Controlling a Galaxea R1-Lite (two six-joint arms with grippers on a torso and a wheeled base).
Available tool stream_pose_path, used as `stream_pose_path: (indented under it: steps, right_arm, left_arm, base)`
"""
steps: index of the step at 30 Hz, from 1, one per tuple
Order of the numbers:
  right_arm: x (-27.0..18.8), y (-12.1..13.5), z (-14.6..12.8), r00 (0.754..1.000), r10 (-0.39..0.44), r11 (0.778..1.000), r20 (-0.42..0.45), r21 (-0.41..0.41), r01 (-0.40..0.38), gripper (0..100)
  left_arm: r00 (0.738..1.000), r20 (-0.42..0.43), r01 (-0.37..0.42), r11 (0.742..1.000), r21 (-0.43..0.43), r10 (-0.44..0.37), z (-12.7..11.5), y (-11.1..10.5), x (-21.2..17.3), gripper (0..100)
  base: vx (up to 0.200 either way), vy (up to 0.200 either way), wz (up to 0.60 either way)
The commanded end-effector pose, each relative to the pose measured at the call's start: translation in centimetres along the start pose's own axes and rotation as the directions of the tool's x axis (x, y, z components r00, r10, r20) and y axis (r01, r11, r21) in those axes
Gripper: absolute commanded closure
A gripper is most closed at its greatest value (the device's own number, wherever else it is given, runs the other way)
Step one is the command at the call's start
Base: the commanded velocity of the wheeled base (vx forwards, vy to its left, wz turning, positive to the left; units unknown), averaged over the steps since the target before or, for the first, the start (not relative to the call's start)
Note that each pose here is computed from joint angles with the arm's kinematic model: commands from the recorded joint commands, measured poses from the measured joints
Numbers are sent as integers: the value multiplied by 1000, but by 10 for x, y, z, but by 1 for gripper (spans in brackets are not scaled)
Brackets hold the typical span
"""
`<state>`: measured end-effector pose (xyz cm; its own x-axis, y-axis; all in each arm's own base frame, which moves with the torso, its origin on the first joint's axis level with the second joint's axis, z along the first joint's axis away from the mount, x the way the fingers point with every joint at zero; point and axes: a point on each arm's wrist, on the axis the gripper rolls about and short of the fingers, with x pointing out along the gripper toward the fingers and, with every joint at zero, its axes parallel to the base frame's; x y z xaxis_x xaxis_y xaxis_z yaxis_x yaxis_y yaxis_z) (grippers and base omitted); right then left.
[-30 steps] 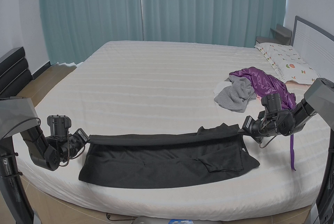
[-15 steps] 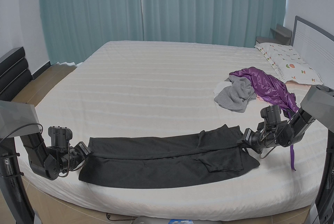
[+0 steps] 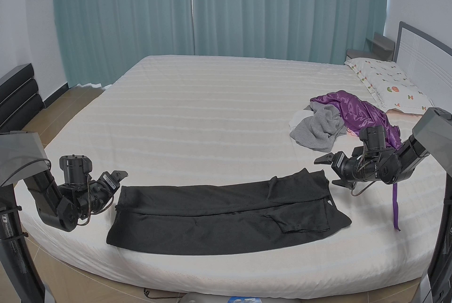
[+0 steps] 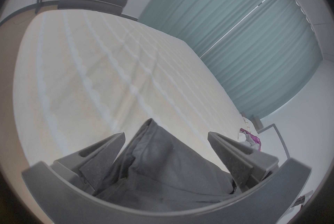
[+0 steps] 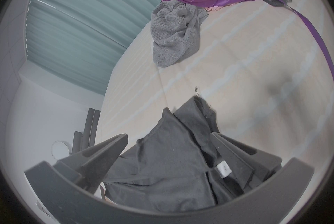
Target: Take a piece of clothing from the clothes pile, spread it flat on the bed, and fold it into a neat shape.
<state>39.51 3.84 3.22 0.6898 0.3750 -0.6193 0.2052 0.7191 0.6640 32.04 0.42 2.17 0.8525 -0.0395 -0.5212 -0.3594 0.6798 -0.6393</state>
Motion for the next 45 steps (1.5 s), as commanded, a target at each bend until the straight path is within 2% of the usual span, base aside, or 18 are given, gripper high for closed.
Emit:
stream_pose_path:
  steps: [1,7,13,14,20,27,38,45]
  right_arm:
    - [24,-10,4,1000,7,1000,-21,25,-6,0]
    - [25,-11,5,997,48,995,-55,91,-43,0]
    - [23,-15,11,997,57,994,-47,100,-52,0]
    - [23,-15,12,997,57,994,-45,101,-53,0]
    - [27,-16,8,997,50,995,-53,93,-45,0]
    - [29,-16,10,998,49,995,-47,91,-45,0]
    - [41,-16,17,999,50,995,-20,86,-49,0]
    - [54,-18,19,1000,6,997,26,75,-8,0]
  left_arm:
    - [999,-44,12,1000,-18,-13,1,5,32,0]
    - [998,-68,-9,1000,-9,8,-3,11,63,0]
    - [999,-54,-8,1000,-9,7,-1,12,71,0]
    - [999,-53,-9,1000,-9,8,-1,12,71,100]
    - [999,-43,-16,1000,-12,15,0,13,72,100]
    - [998,15,-66,997,-33,67,9,21,71,100]
    - [998,13,-64,997,-34,65,7,22,73,100]
    - [998,10,-63,998,-31,63,6,21,73,100]
  base:
    - [0,0,0]
    - [0,0,0]
    - [0,0,0]
    - [0,0,0]
    - [0,0,0]
    - [0,0,0]
    - [0,0,0]
    - [0,0,0]
